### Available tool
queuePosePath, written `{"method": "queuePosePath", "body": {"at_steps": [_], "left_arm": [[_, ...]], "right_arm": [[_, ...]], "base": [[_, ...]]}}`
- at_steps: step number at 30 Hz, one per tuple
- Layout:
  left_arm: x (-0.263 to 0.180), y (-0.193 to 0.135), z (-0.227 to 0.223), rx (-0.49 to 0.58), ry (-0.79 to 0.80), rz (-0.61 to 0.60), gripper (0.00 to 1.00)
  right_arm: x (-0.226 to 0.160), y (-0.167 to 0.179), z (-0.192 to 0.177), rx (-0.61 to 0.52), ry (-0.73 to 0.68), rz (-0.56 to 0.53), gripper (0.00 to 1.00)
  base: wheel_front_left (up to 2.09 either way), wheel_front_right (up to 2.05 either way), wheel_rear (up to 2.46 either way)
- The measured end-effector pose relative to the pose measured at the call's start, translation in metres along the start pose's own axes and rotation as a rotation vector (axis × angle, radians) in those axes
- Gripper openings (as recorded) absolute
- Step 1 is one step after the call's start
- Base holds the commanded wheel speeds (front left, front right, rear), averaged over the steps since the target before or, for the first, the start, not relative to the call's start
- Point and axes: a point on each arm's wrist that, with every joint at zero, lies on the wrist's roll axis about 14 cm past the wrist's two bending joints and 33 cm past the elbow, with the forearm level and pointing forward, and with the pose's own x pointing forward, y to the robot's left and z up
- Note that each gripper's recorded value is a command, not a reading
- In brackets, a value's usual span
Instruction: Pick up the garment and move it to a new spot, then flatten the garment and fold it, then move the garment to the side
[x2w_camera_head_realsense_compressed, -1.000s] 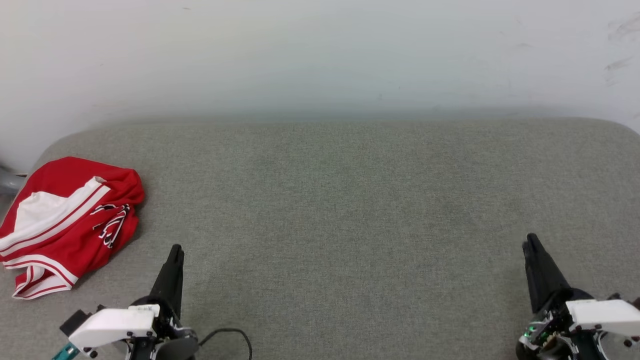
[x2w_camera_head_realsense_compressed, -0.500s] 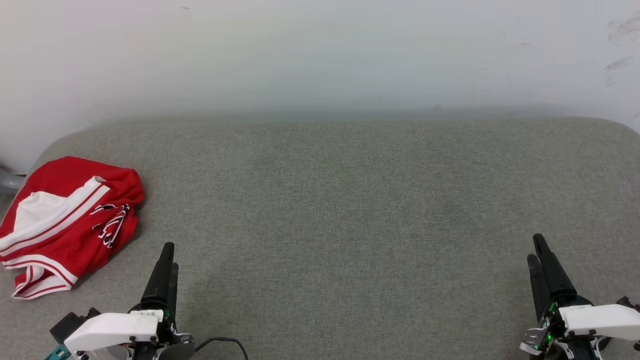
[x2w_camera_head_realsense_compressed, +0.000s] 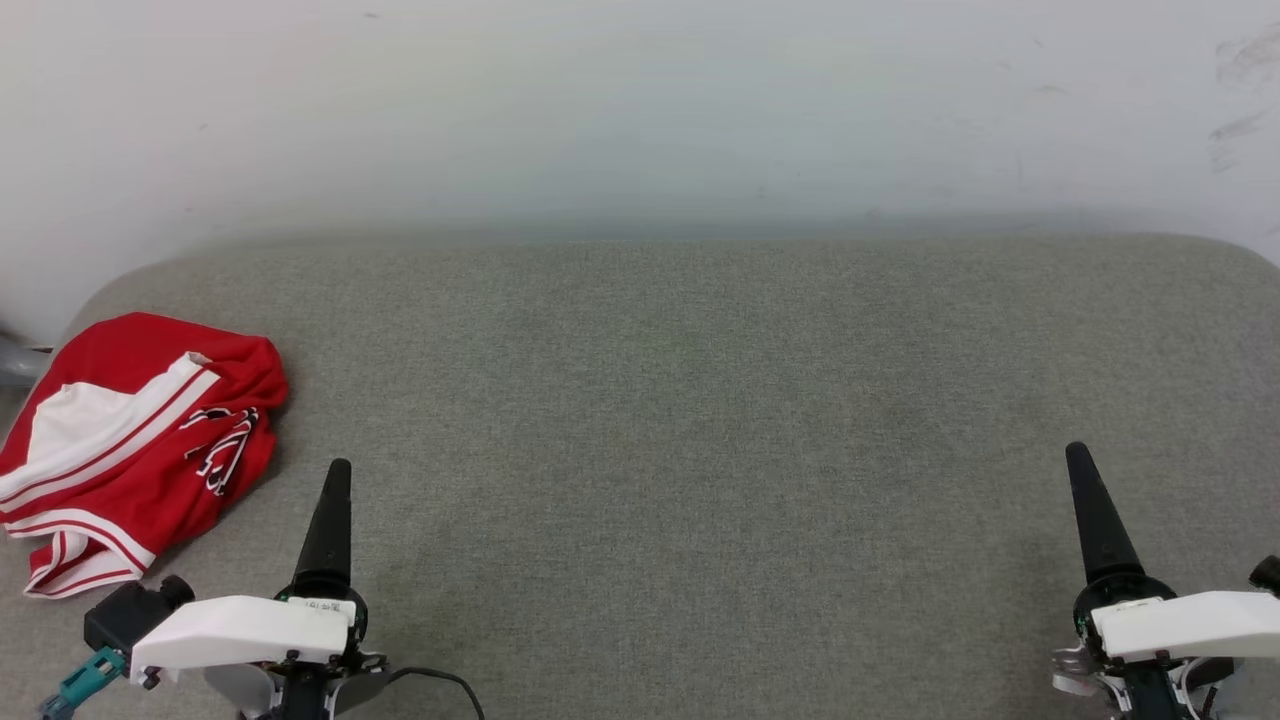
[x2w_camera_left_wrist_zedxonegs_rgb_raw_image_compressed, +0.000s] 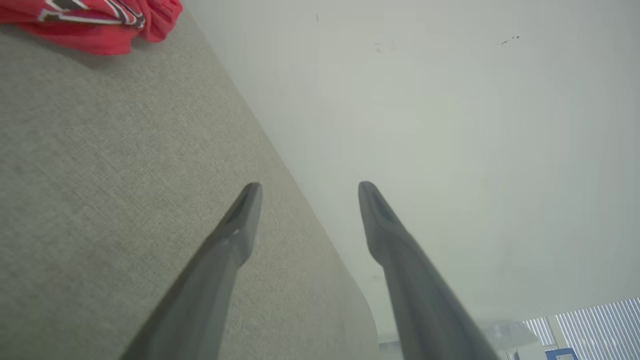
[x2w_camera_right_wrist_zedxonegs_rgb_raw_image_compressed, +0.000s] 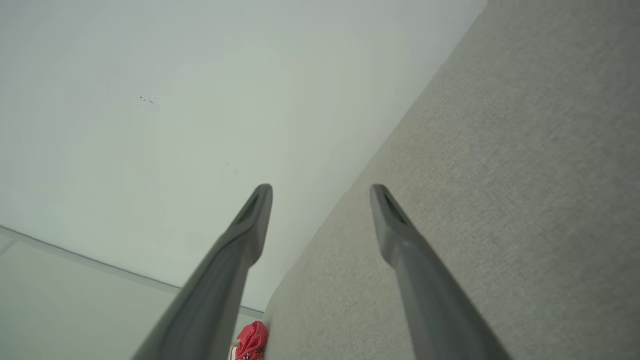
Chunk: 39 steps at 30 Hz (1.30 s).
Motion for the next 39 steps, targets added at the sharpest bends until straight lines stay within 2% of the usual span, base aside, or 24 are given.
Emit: {"method": "queuePosePath", "body": {"at_steps": [16, 39], "left_arm": [[-0.001, -0.016, 0.001, 0.312, -0.038, -0.02, 1.0], [-0.005, -0.035, -0.003, 0.657, -0.092, -0.081, 1.0]], "right_arm": [[0.001, 0.031, -0.002, -0.333, -0.019, 0.103, 1.0], [-0.003, 0.043, -0.007, -0.662, -0.047, 0.163, 1.0]], "base": [[0.0, 0.0, 0.0], [0.0, 0.0, 0.0]]}}
